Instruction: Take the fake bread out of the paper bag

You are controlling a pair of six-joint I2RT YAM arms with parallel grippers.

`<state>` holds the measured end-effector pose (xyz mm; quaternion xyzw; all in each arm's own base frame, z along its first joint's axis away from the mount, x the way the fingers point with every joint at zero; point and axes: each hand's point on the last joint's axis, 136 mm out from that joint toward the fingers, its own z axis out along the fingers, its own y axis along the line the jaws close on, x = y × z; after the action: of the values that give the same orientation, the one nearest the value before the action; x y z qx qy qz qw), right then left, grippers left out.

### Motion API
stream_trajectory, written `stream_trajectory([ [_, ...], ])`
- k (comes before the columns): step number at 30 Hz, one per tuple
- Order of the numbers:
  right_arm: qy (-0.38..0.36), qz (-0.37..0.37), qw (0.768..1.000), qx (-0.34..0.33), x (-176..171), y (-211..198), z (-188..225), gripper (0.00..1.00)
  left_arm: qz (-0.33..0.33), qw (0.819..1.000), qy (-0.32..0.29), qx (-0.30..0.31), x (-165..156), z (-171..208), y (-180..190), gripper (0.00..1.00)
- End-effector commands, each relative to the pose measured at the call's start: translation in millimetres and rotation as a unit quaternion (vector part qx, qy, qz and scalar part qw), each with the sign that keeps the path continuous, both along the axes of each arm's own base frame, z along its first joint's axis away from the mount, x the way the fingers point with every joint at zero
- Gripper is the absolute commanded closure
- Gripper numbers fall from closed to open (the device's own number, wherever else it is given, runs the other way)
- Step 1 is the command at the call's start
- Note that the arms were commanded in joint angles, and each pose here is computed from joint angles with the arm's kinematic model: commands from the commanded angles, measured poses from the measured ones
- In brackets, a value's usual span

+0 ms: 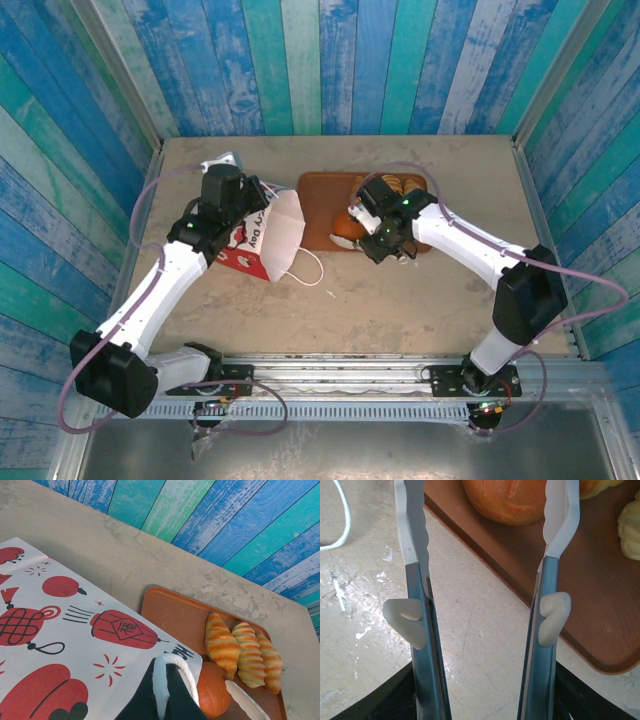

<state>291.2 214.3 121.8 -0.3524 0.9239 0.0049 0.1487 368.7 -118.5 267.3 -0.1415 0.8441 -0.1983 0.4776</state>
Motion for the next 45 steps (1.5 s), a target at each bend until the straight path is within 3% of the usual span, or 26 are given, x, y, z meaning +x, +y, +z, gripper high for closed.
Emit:
stream_trajectory([
  [1,-0.027,-0.006,1.000,-0.015,7.4,-1.7,12.0,0.41,0.000,1.000,-0.028,0.000,-4.6,17.5,2.5,1.00],
  [7,-0.051,-0.018,0.999,-0.006,13.3,-1.3,15.9,0.39,-0.002,1.000,-0.026,-0.001,-3.4,15.5,1.0,1.00],
  [20,0.013,-0.022,1.000,-0.005,12.6,6.9,-17.0,0.39,-0.004,1.000,-0.026,-0.004,-4.0,15.2,0.3,1.00],
  [27,-0.003,-0.025,1.000,0.004,7.0,0.9,-1.2,0.50,-0.002,1.000,-0.026,-0.003,-3.9,14.3,1.0,1.00],
  [31,-0.007,-0.023,1.000,0.003,0.8,-5.3,3.0,0.50,-0.006,1.000,-0.024,-0.007,-3.2,12.7,-1.4,1.00],
  [45,-0.006,-0.020,1.000,-0.005,7.1,-4.7,-2.8,0.40,-0.005,1.000,-0.027,-0.008,-5.9,15.0,0.3,1.00],
])
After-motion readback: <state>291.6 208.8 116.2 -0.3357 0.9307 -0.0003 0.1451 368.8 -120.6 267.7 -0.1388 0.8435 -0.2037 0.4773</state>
